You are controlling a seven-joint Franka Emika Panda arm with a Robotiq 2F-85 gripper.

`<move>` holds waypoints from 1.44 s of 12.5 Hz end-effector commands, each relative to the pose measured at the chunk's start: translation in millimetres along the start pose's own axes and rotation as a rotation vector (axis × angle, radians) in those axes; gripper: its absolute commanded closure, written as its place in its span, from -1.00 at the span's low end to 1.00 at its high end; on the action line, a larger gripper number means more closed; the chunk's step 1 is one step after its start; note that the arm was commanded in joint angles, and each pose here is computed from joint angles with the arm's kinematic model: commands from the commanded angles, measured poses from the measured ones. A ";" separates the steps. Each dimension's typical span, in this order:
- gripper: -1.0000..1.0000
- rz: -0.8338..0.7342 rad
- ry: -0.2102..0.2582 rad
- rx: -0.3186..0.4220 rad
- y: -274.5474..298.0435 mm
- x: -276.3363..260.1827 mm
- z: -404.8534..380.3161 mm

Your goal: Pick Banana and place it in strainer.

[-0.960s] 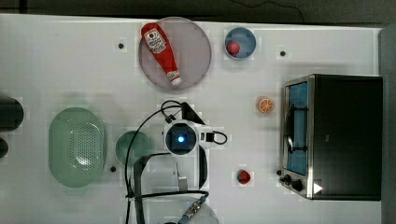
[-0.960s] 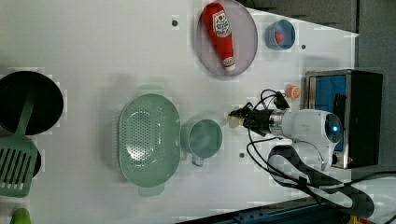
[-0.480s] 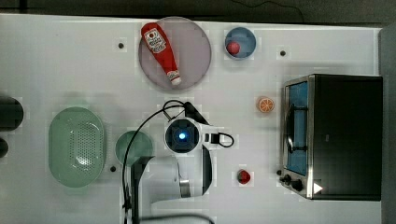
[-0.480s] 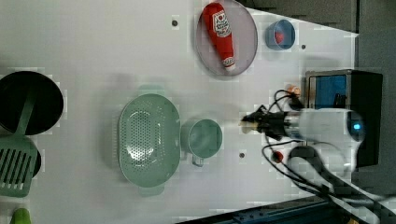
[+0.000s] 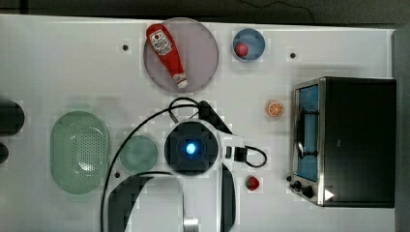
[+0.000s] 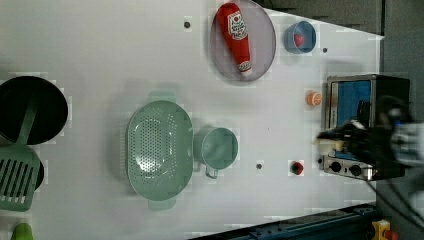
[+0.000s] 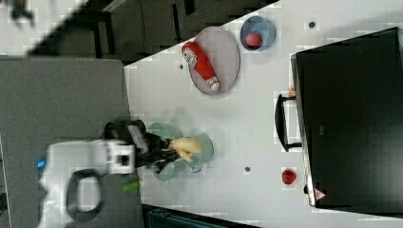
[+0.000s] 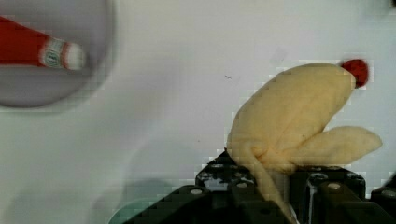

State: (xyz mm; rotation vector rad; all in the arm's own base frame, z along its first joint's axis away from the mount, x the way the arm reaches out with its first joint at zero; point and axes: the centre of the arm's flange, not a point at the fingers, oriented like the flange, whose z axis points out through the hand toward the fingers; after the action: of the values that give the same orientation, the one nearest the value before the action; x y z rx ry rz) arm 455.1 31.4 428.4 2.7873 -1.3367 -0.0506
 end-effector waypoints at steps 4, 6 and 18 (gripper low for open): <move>0.48 -0.166 -0.017 0.062 -72.2 -108.4 -86.0; 0.48 -0.197 -0.076 0.076 -104.3 -175.9 -71.0; -0.26 0.336 -0.077 0.058 -193.8 -318.4 98.7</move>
State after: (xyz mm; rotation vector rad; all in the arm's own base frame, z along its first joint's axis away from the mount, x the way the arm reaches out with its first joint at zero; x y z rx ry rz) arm 362.2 414.1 298.6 2.6703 -1.5728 -0.1546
